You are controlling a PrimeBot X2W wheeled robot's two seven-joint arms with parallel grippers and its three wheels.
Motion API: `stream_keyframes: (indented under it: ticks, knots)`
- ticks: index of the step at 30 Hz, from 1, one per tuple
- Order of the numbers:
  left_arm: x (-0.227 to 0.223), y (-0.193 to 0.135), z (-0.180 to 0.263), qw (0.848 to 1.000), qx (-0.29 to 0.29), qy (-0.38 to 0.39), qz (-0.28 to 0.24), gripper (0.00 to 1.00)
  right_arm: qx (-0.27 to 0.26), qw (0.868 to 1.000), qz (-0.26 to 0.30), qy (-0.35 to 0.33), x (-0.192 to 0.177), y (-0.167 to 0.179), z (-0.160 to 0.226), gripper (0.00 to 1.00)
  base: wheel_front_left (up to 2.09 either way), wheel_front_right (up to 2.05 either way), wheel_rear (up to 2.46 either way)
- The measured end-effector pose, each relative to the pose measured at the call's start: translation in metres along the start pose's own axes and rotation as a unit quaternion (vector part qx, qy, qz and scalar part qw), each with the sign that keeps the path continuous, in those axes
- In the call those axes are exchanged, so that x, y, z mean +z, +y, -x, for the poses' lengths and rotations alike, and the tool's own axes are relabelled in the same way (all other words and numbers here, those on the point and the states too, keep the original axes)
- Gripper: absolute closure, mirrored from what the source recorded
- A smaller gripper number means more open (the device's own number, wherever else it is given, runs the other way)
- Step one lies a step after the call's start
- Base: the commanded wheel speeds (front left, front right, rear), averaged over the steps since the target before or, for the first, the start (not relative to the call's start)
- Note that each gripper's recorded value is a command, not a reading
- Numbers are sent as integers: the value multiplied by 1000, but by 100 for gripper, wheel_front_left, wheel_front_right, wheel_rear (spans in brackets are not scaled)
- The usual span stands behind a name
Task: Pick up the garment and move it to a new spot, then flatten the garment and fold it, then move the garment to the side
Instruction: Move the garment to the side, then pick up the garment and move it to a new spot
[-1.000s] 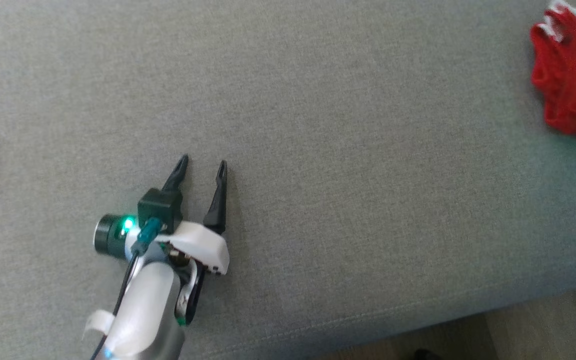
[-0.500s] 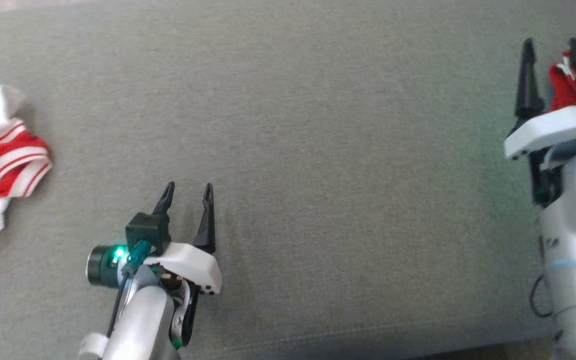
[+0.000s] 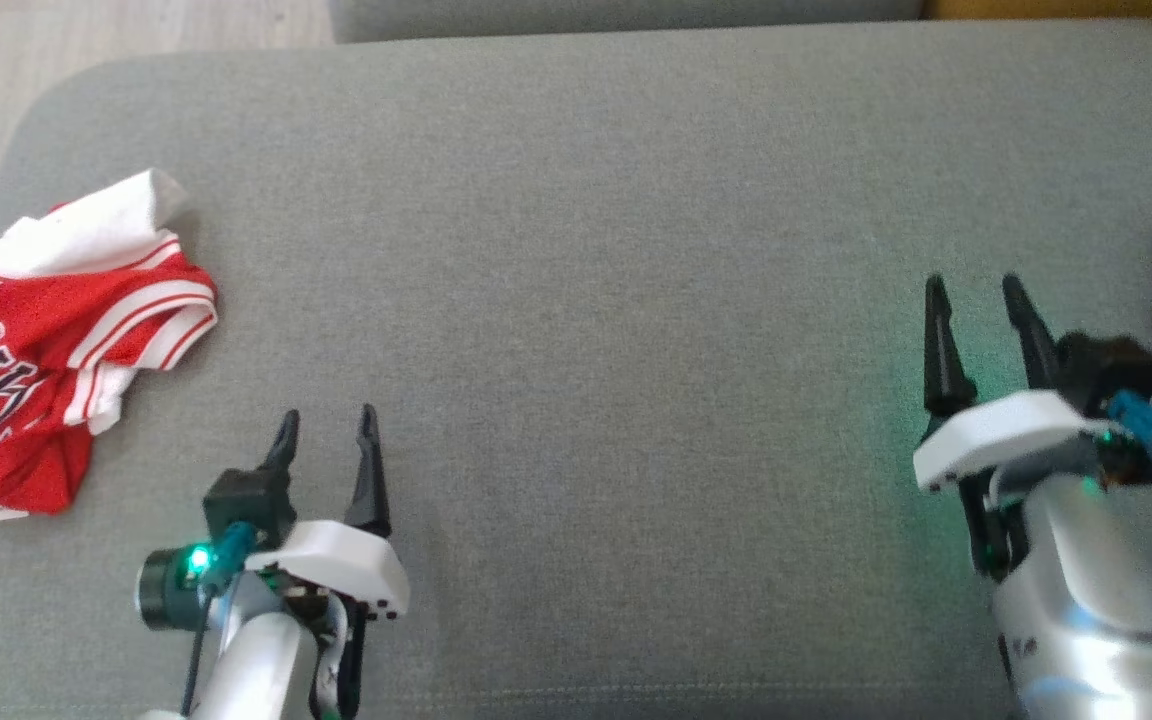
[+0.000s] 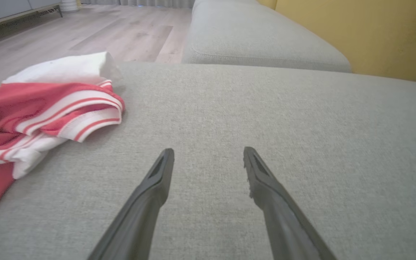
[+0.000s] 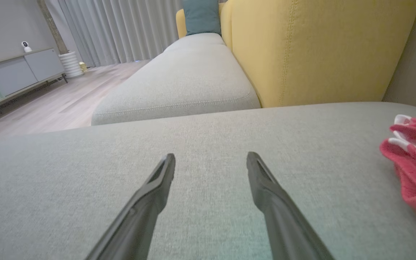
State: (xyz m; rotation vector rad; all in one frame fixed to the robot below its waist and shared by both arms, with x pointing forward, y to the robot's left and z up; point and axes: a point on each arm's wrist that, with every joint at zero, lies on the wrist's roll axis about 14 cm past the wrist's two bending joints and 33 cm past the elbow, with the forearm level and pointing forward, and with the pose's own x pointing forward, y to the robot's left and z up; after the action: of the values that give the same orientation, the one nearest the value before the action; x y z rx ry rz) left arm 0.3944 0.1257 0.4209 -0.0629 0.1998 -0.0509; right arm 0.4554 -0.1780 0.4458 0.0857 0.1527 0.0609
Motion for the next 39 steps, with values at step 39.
stream_keyframes:
  ticks: [39]
  knots:
    - [10, 51, 48, 997, 78, -25, 10, 0, 68, 996, -42, 28, -28, 58, 31, 0, 0, 0, 0]
